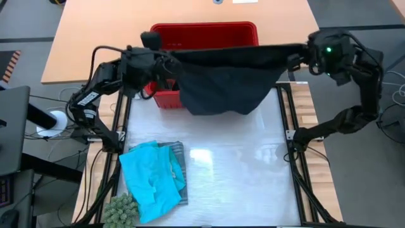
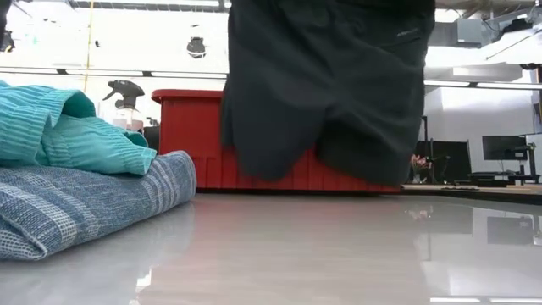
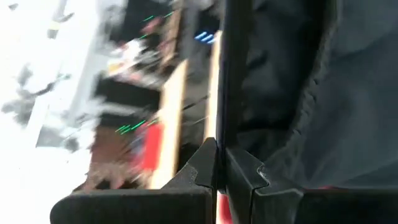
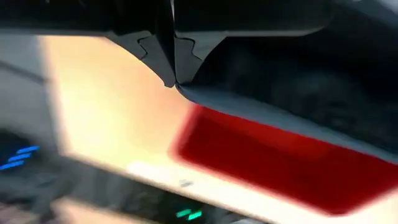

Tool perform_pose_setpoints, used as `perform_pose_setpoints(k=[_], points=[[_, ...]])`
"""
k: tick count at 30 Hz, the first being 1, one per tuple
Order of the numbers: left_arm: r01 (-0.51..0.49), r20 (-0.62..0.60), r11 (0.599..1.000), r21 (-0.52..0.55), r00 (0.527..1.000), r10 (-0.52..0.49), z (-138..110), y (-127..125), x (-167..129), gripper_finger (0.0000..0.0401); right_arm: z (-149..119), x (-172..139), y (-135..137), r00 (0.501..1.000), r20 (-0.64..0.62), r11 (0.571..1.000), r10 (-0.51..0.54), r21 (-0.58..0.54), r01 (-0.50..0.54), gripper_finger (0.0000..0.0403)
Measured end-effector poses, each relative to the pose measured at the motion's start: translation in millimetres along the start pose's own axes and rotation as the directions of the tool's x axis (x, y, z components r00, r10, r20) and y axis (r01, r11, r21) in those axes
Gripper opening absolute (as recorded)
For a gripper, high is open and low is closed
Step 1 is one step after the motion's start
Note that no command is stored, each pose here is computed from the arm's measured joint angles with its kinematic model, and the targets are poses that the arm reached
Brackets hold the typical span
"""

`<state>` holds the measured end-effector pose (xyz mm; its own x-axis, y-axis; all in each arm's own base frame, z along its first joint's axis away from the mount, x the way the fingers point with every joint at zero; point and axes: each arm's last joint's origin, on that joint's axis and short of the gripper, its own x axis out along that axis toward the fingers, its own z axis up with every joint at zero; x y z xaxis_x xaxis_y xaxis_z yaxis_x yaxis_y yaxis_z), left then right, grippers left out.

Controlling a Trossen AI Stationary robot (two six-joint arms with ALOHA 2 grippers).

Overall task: Fold Laundry from Bin
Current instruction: Fold the black shorts from the red organizer bin

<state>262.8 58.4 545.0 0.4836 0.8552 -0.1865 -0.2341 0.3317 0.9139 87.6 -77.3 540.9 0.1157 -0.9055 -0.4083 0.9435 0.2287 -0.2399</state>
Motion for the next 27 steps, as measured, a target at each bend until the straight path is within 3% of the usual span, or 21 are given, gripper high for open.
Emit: perform_pose_setpoints(k=[2,4,6,9,12,15,18,21,25,27], points=[[0.110,0.067,0.994,0.005,0.992,-0.110,3,-11,-9,0.0002,-6,-8,-2,0.993,-0.008,0.993,0.114,0.028,-0.113,0.0013],[0.279,0.130,0.959,0.061,0.950,-0.284,2,-26,-21,0.0002,-9,-14,-2,0.980,-0.001,0.976,0.201,0.087,-0.200,0.0013],[0.452,0.140,0.887,0.096,0.876,-0.461,1,-44,-33,0.0002,-17,-20,-2,0.958,-0.012,0.950,0.287,0.129,-0.283,0.0013],[0.654,0.067,0.756,0.026,0.754,-0.654,1,-73,-42,0.0002,-29,-22,5,0.912,-0.057,0.902,0.407,0.185,-0.391,0.0013],[0.755,0.041,0.649,-0.094,0.655,-0.755,7,-100,-47,0.0002,-50,-20,17,0.845,-0.154,0.850,0.512,0.228,-0.474,0.0013],[0.834,0.013,0.543,-0.093,0.547,-0.837,10,-125,-55,0.0002,-81,-14,36,0.768,-0.294,0.821,0.568,0.262,-0.507,0.0013],[0.884,-0.049,0.459,-0.084,0.456,-0.888,11,-152,-61,0.0002,-120,-9,61,0.654,-0.469,0.802,0.593,0.279,-0.527,0.0013],[0.918,-0.101,0.388,-0.089,0.379,-0.920,11,-180,-66,0.0002,-162,-11,83,0.547,-0.620,0.810,0.562,0.277,-0.517,0.0013],[0.942,-0.097,0.322,-0.094,0.313,-0.945,16,-217,-75,0.0002,-217,-29,102,0.411,-0.793,0.837,0.449,0.212,-0.505,0.0013],[0.952,-0.035,0.294,-0.081,0.292,-0.956,22,-234,-78,0.0002,-239,-43,106,0.361,-0.857,0.852,0.367,0.154,-0.500,0.0013]])
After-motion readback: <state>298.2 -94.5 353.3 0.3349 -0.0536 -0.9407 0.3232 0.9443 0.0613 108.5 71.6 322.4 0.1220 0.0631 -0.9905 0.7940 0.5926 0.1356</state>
